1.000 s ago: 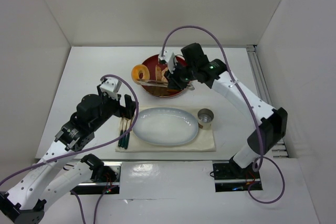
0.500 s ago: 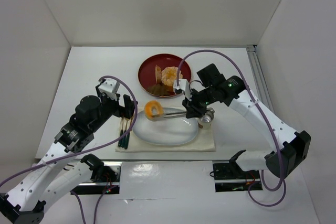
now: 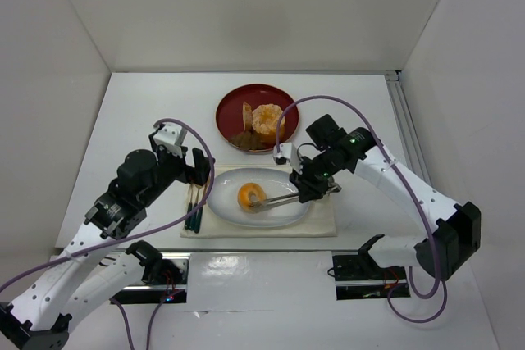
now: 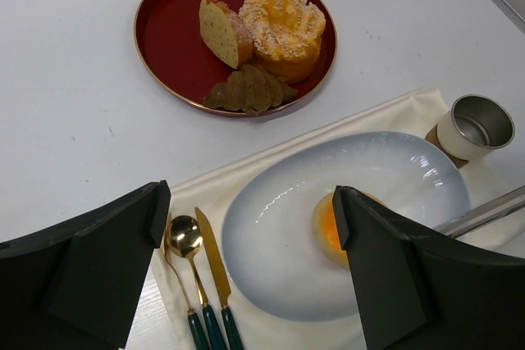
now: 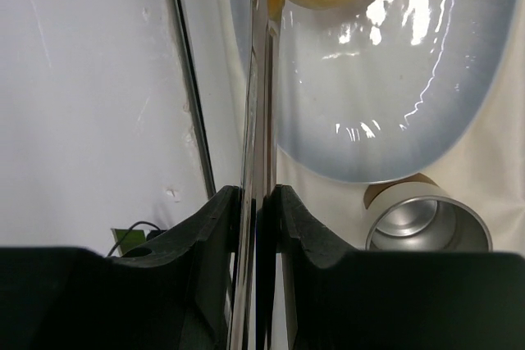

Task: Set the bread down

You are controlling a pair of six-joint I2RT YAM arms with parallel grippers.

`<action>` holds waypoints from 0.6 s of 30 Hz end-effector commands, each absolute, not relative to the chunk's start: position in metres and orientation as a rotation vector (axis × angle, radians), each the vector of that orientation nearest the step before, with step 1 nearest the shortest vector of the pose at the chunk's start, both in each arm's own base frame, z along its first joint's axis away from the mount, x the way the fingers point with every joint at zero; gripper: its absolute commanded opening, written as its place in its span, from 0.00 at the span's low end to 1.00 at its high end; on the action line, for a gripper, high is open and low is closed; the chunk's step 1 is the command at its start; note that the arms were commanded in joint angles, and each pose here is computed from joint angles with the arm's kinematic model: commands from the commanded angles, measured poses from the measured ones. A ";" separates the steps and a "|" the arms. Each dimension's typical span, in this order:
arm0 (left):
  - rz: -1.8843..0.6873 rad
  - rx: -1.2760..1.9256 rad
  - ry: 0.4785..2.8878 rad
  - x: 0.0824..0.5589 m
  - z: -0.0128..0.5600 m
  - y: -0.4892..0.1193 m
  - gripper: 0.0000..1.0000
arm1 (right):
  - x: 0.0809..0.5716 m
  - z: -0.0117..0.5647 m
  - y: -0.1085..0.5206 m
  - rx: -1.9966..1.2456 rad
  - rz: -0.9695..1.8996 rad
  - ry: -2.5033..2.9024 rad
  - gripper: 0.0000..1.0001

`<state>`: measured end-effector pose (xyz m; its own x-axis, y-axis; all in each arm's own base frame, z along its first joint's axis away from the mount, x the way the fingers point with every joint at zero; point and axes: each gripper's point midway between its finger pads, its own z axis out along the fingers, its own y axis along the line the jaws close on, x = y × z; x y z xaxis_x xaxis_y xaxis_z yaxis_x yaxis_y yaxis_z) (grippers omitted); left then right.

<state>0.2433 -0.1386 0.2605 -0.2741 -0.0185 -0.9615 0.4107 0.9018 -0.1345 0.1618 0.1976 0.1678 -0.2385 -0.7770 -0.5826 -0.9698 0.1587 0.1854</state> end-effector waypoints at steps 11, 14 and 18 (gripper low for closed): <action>-0.423 0.284 1.729 0.243 0.279 -0.136 1.00 | 0.169 0.147 0.203 -1.680 0.778 2.102 0.34; -0.431 0.291 1.728 0.242 0.279 -0.137 1.00 | 0.172 0.147 0.204 -1.677 0.763 2.096 0.45; -0.431 0.291 1.728 0.242 0.279 -0.137 1.00 | 0.174 0.155 0.205 -1.669 0.753 2.066 0.59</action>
